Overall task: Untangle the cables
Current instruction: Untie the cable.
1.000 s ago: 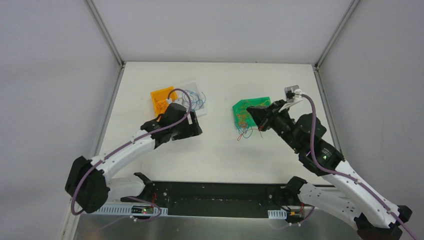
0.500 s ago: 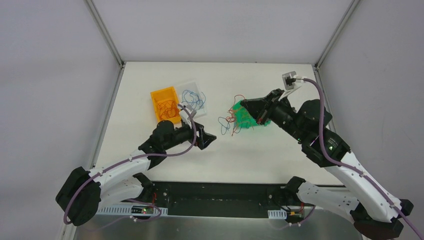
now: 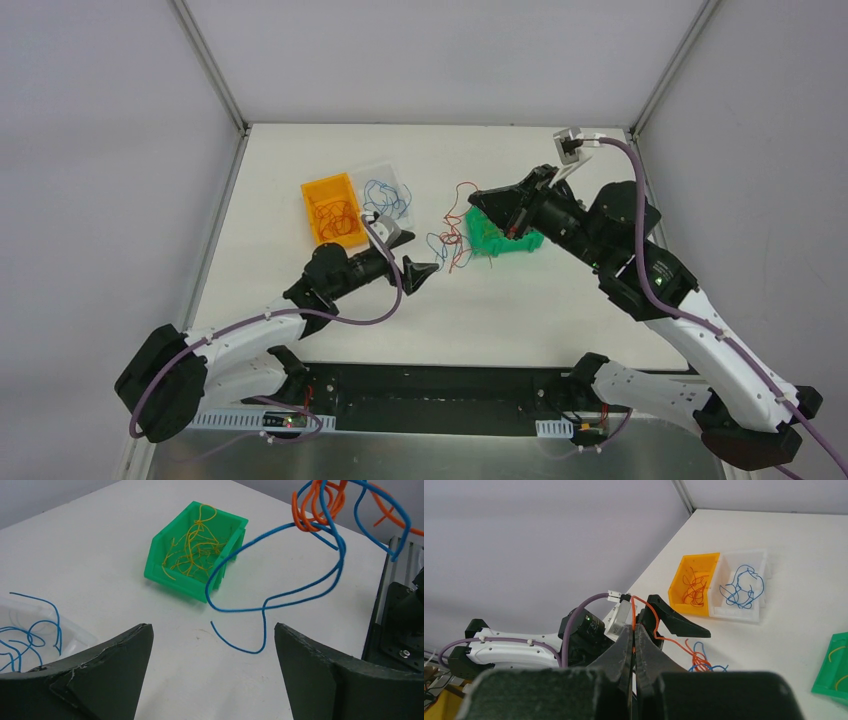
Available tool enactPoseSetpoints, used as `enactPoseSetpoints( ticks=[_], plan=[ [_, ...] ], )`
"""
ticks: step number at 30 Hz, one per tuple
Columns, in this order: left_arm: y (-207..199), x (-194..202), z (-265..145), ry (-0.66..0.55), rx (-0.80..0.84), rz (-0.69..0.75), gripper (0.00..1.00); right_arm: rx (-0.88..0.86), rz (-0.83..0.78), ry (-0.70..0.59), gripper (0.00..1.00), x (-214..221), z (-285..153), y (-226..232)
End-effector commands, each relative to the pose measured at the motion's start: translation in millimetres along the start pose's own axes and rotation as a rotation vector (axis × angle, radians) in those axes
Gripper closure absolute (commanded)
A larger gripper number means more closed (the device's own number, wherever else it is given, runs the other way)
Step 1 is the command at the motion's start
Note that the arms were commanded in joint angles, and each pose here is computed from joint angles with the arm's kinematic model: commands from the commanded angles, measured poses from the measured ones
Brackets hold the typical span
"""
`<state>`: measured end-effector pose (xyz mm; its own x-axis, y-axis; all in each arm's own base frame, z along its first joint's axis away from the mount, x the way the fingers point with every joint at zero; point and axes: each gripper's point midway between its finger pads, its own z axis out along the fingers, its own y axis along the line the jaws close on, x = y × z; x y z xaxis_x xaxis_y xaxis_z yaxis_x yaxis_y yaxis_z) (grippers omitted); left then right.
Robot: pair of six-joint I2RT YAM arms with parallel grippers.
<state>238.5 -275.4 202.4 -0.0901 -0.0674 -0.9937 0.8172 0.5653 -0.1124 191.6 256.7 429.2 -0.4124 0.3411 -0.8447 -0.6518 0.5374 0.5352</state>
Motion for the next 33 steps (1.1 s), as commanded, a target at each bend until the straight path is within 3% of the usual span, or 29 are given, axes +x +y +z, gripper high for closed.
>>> enactPoseSetpoints(
  ticks=[1, 19, 33],
  plan=[
    [-7, -42, 10, -0.128, 0.041, 0.091, 0.06, -0.066, 0.023, -0.043, 1.00, -22, -5, 21],
    [-24, -60, 15, -0.199, 0.121, 0.243, 0.13, -0.075, 0.036, -0.046, 1.00, -27, 1, 26],
    [-44, -67, 35, -0.199, 0.239, 0.252, 0.22, -0.096, 0.054, -0.051, 1.00, -31, 5, 32]
  ],
)
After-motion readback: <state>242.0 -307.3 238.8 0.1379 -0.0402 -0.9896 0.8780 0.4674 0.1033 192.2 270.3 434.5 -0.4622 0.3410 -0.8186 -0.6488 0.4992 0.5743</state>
